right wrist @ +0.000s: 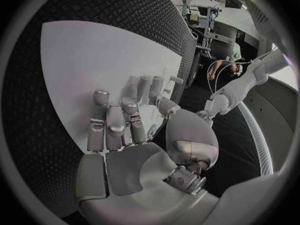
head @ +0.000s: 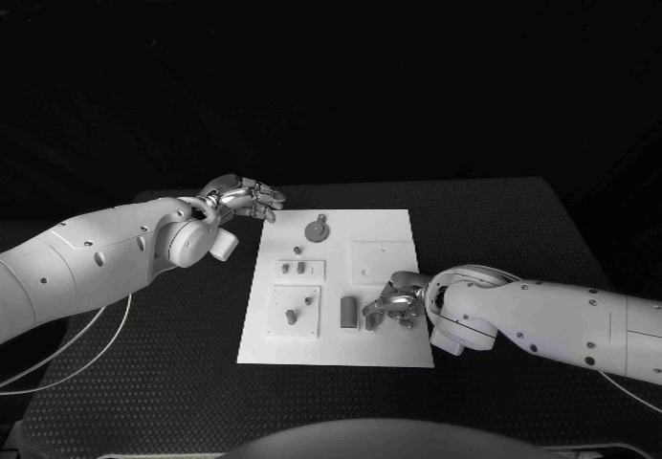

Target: Assemble the parts on the task board

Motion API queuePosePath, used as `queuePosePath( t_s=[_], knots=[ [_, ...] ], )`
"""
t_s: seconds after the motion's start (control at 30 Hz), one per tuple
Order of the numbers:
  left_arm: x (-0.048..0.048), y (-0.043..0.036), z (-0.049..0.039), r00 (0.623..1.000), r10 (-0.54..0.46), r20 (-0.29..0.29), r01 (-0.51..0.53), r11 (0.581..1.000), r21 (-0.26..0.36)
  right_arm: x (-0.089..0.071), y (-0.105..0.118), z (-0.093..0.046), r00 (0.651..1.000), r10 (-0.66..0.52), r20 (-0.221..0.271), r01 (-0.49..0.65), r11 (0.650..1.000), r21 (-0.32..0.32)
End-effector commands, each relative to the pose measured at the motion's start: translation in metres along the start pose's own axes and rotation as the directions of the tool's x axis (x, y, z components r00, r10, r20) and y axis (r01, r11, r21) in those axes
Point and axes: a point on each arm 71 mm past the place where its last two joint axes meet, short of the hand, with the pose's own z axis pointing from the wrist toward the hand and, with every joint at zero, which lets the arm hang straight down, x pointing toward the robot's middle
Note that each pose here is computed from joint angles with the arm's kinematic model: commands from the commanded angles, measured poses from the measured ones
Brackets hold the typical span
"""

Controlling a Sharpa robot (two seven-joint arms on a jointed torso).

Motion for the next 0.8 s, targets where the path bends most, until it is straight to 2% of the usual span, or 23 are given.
queuePosePath(
  t_s=[0.03, 0.53, 0.8],
  knots=[
    [0.0017, -0.0015, 0.0003, 1.000, -0.004, -0.015, 0.004, 1.000, 0.008, 0.0022, 0.0069, -0.0007, 1.000, 0.013, -0.011, -0.014, 0.998, -0.059],
    [0.0013, -0.0012, 0.0003, 1.000, -0.004, -0.015, 0.004, 1.000, 0.006, 0.0004, 0.0015, -0.0021, 1.000, 0.000, -0.023, -0.001, 0.998, -0.063],
    [0.0010, -0.0010, 0.0001, 1.000, -0.004, -0.015, 0.004, 1.000, 0.005, 0.0057, 0.0011, -0.0059, 0.991, -0.100, -0.086, 0.092, 0.991, -0.099]
  ],
)
